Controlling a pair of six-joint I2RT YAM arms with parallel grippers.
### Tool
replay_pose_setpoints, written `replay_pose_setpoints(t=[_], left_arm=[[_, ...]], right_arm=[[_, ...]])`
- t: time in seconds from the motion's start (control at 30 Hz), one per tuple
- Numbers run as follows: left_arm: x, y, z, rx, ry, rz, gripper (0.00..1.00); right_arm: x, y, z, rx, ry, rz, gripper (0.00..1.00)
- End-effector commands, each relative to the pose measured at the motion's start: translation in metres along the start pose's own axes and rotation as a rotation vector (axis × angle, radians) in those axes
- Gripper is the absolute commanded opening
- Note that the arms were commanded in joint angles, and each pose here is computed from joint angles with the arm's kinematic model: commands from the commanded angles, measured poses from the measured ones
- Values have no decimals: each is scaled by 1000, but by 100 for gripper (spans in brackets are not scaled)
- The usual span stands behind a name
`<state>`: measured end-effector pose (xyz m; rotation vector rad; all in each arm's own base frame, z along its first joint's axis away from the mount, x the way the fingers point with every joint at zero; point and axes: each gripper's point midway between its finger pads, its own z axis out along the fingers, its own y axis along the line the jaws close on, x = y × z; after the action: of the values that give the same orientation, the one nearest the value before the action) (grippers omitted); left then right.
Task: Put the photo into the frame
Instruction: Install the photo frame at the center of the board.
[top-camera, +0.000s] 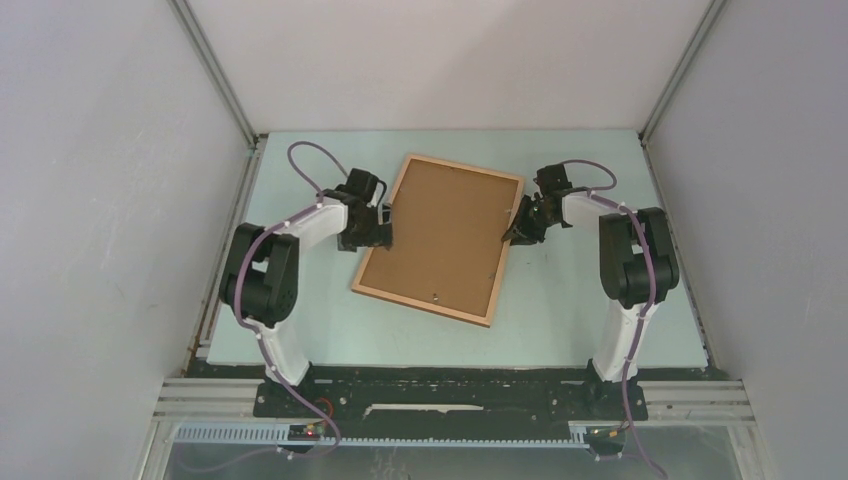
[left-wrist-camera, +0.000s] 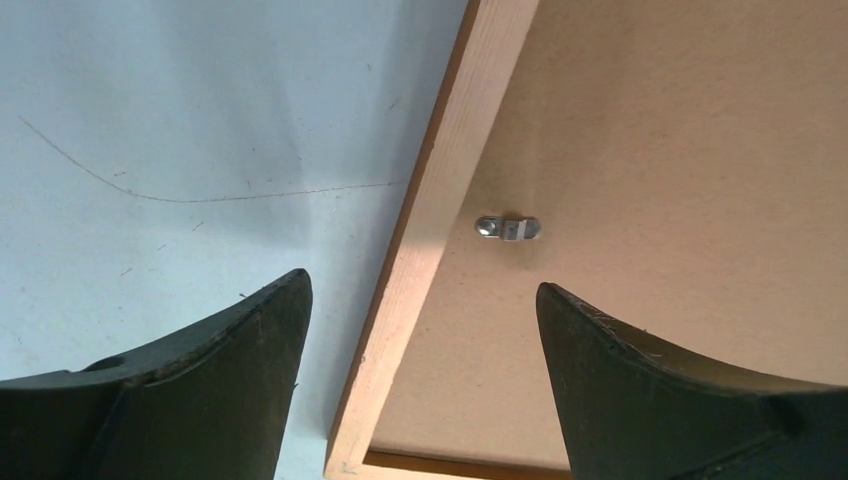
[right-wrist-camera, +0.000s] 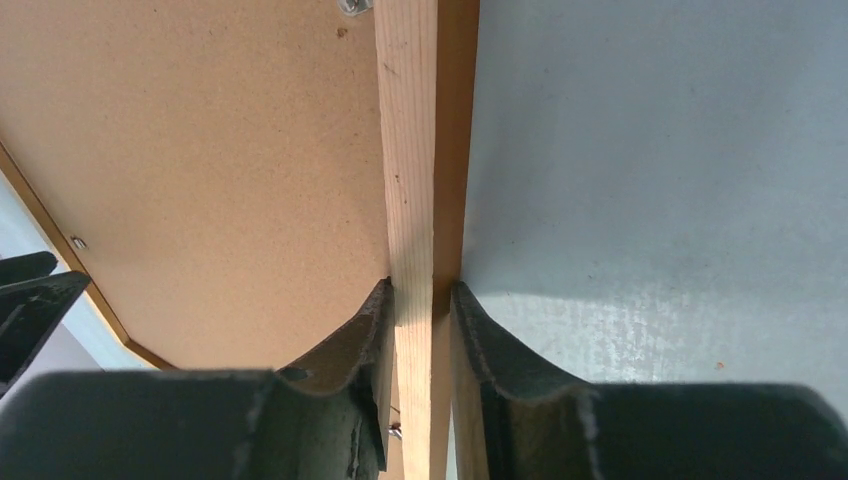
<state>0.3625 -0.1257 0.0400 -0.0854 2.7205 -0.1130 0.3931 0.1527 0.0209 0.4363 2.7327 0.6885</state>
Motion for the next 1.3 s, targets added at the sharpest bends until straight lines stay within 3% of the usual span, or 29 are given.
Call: replay_pose_setpoints(t=[0.0, 0.23, 0.4, 0.63, 0.93, 1.27], left_arm=[[-8, 0, 4, -26, 14, 60, 87], [-17, 0, 11, -44, -12, 19, 83], [-16, -4, 25, -45, 6, -38, 73], [-18, -5, 34, -61, -12, -129, 74], [-6, 26, 38, -153, -7, -211, 50], [-2, 39, 42, -123, -8, -320, 33]], right_arm=[[6, -1, 3, -9, 37, -9, 26], [6, 1, 5, -31, 46, -6, 25], [7, 2, 6, -41, 56, -8, 23], [7, 3, 7, -47, 63, -15, 18], [8, 4, 8, -52, 66, -18, 18], [8, 6, 8, -53, 69, -23, 17]])
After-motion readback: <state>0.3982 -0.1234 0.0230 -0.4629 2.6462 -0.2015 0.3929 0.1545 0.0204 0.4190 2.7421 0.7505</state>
